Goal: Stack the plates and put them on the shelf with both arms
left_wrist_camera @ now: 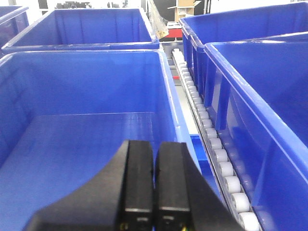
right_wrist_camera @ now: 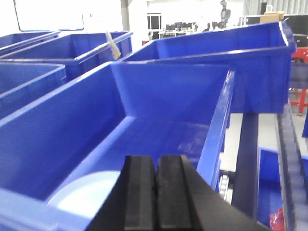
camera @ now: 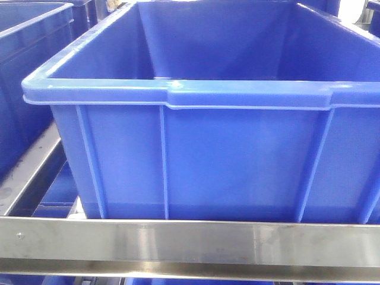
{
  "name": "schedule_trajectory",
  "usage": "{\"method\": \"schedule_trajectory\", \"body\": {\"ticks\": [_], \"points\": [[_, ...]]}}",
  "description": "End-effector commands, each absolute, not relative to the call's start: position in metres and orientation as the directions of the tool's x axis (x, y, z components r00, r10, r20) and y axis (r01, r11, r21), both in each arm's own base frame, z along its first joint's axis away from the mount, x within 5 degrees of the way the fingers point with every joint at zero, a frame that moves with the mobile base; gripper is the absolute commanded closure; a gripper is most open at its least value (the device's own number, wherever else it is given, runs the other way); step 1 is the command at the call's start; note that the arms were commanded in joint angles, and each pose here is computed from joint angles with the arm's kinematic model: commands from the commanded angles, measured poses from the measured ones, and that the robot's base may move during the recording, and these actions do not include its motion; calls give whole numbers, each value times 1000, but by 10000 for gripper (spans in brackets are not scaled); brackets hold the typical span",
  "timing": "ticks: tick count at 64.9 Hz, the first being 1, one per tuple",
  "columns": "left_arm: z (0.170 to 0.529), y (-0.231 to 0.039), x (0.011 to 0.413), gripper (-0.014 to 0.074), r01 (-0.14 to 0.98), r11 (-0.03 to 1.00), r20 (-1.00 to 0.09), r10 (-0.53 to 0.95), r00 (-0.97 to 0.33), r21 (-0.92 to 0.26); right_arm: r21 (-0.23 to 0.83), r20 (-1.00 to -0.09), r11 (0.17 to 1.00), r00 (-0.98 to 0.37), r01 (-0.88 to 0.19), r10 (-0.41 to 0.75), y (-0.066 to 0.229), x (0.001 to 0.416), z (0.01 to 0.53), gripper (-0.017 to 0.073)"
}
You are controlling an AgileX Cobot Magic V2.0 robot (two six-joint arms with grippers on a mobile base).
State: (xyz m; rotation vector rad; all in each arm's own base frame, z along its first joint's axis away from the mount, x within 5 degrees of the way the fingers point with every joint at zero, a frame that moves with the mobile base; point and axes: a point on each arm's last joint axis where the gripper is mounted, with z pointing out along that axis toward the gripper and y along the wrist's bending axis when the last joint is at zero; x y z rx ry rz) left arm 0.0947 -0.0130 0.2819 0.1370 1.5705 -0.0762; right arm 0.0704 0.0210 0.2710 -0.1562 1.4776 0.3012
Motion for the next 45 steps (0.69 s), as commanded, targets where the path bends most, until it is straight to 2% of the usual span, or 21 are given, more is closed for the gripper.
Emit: {"method": "schedule_trajectory", "body": {"ticks": [1,9,14,22,32,45], "points": [[298,-11,95,511,110,993,-995,27,98,37,84,-982,958,143,-273,126,18,70,283,510],[298,-11,95,511,110,993,-995,27,98,37,85,-979,965,160,-249,128,16,72,268,510],[298,-11,95,511,110,993,-995,27,98,37,89,-965,973,225,-212,137,12,70,256,510],[298,-11,95,511,110,993,-995,27,98,37,89,-961,986,247,-139,122,5,65,232,510],[298,-11,95,511,110,993,-995,27,98,37,84,-981,993,165,-87,98,3,59,217,510],[298,-11,95,511,110,993,-995,27,98,37,86,-996,992,27,-87,88,5,55,200,510]]}}
